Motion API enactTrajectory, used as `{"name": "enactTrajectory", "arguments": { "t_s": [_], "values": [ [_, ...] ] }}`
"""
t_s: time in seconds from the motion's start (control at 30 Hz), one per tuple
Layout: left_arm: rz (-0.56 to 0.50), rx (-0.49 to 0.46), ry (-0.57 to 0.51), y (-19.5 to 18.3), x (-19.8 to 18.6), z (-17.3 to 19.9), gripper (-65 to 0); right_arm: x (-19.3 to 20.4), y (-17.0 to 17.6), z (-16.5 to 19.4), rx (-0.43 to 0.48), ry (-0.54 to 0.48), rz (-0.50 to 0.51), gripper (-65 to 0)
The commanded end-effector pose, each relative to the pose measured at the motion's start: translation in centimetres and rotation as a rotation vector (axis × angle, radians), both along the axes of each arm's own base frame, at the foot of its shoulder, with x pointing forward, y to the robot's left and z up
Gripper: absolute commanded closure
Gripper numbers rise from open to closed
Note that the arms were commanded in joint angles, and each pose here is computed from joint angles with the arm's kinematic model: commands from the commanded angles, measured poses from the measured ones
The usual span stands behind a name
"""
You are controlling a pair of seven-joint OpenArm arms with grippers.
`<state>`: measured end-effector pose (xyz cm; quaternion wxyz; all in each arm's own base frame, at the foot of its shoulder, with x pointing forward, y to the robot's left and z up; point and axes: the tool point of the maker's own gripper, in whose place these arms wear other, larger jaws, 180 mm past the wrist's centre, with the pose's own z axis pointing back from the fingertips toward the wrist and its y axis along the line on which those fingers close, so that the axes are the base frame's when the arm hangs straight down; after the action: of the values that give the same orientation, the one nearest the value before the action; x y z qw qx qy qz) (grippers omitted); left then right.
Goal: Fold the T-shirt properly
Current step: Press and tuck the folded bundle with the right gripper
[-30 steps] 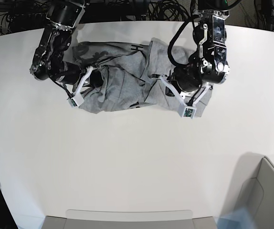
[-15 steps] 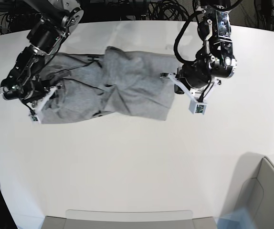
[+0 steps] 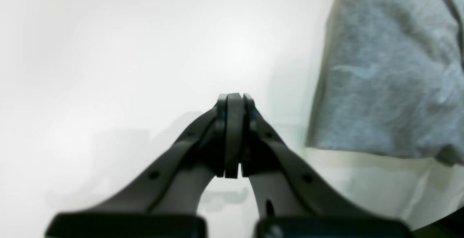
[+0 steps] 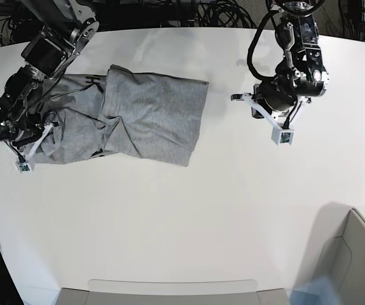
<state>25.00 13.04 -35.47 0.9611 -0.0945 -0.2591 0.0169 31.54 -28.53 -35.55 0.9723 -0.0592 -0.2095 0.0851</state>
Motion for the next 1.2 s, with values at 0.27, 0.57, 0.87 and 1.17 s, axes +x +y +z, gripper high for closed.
{"name": "enactTrajectory", "arguments": {
  "t_s": [0.27, 0.57, 0.87, 1.17],
  "values": [
    [0.003, 0.007, -0.018, 0.3, 0.4, 0.7, 0.0, 1.1, 10.8, 4.3, -0.029, -0.185, 0.265, 0.0],
    [0.001, 0.014, -0.017, 0.5, 0.3, 0.6, 0.0, 1.5, 18.6, 6.9, -0.02, -0.279, 0.482, 0.0],
    [0.002, 0.012, -0.017, 0.5, 0.3, 0.6, 0.0, 0.3, 27.4, 7.3, 0.027, -0.328, 0.762, 0.0],
    [0.0, 0.012, -0.017, 0.4, 0.4, 0.6, 0.0, -1.5, 34.8, 2.6, 0.19, -0.193, 0.756, 0.0]
  ]
}}
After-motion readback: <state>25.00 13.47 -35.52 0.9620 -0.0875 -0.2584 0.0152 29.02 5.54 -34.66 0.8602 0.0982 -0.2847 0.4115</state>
